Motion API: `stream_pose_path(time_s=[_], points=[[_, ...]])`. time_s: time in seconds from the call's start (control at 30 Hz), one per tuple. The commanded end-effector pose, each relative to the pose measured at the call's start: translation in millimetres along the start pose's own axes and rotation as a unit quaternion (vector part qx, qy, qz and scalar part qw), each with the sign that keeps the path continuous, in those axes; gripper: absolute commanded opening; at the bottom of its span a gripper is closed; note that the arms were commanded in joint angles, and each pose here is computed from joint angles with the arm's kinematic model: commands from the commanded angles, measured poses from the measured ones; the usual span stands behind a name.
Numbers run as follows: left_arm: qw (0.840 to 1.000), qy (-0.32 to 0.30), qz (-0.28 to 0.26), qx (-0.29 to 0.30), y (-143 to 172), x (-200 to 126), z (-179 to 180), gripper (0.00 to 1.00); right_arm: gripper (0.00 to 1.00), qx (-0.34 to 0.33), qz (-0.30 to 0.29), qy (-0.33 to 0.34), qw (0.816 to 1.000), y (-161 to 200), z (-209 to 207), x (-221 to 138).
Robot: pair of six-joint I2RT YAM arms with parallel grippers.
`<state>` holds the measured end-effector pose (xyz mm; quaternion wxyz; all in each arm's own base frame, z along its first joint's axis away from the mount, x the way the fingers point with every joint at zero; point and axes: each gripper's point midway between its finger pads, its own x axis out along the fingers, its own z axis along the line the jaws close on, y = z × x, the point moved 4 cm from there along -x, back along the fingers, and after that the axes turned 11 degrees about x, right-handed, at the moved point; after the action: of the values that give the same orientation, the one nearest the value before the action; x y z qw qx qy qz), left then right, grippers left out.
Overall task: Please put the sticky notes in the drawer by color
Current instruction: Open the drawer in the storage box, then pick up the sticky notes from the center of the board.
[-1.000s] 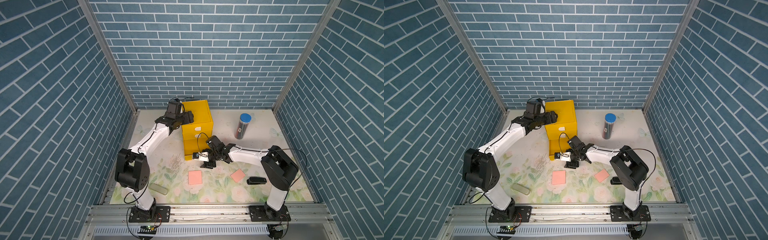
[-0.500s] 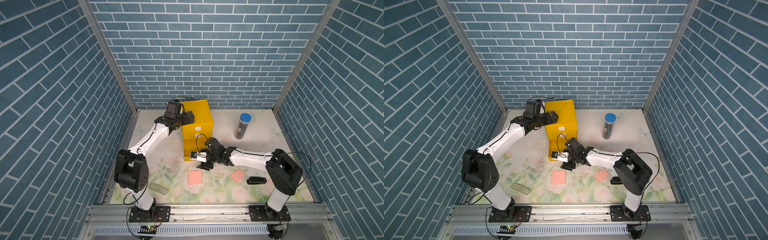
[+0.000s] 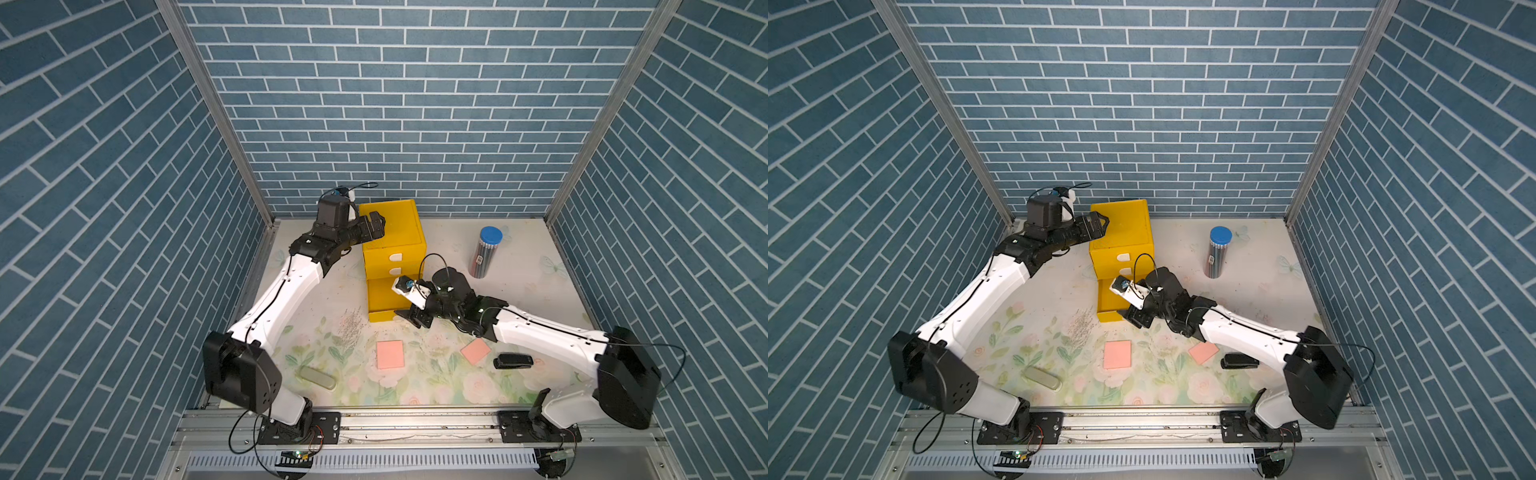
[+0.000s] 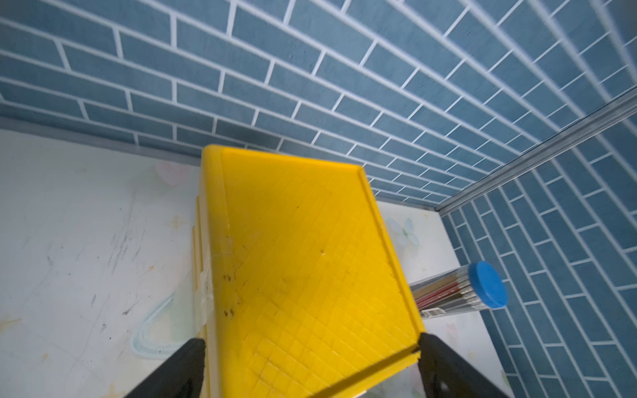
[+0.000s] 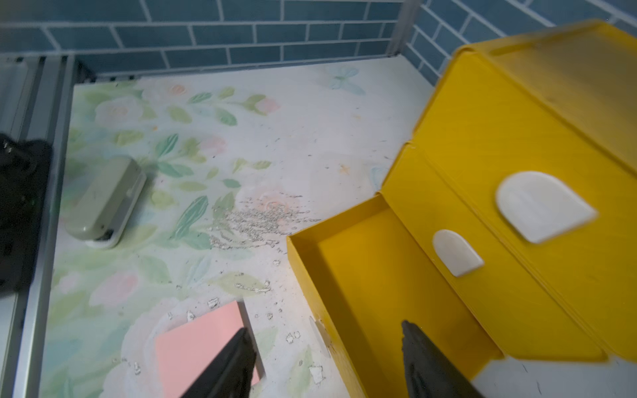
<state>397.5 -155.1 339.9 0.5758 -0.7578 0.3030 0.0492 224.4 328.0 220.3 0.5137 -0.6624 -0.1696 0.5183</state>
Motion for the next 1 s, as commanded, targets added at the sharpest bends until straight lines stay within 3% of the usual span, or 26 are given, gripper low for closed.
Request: stream_pose_path(time_s=[0.0, 0.07, 0.13, 0.3, 0.43, 0.53, 0.63, 0.97], points=[[0.999, 0.03, -0.033, 0.002, -3.8, -28.3, -8.0, 1.0, 0.73, 0.261, 0.088, 0.152, 0.949, 42.8, -43.1, -33.5], [0.998, 0.046, -0.034, 0.006, 3.8, -39.6, -11.1, 1.0, 0.8, 0.36, 0.154, 0.18, 0.902, 83.4, -52.4, -54.9], [0.998, 0.059, -0.023, 0.006, 14.2, -46.5, -12.9, 1.0, 0.82, 0.4, 0.198, 0.227, 0.866, 123.9, -55.2, -78.4], [0.996, 0.09, -0.004, -0.001, 37.1, -54.8, -16.6, 1.0, 0.8, 0.481, 0.216, 0.254, 0.811, 179.1, -47.0, -111.8], [0.997, 0.076, 0.026, 0.017, 47.5, -52.7, -11.5, 1.0, 0.78, 0.534, 0.223, 0.244, 0.778, 199.8, -40.1, -113.0], [0.996, 0.066, 0.045, 0.029, 51.8, -49.2, -8.3, 1.0, 0.78, 0.542, 0.253, 0.241, 0.764, 212.1, -35.3, -110.4], [0.997, 0.06, 0.041, 0.03, 51.8, -50.7, -6.8, 1.0, 0.78, 0.553, 0.256, 0.216, 0.763, 218.5, -29.3, -105.1], [0.998, 0.049, 0.03, 0.04, 52.8, -57.8, -3.5, 1.0, 0.82, 0.557, 0.26, 0.224, 0.756, 233.0, -40.7, -88.2]])
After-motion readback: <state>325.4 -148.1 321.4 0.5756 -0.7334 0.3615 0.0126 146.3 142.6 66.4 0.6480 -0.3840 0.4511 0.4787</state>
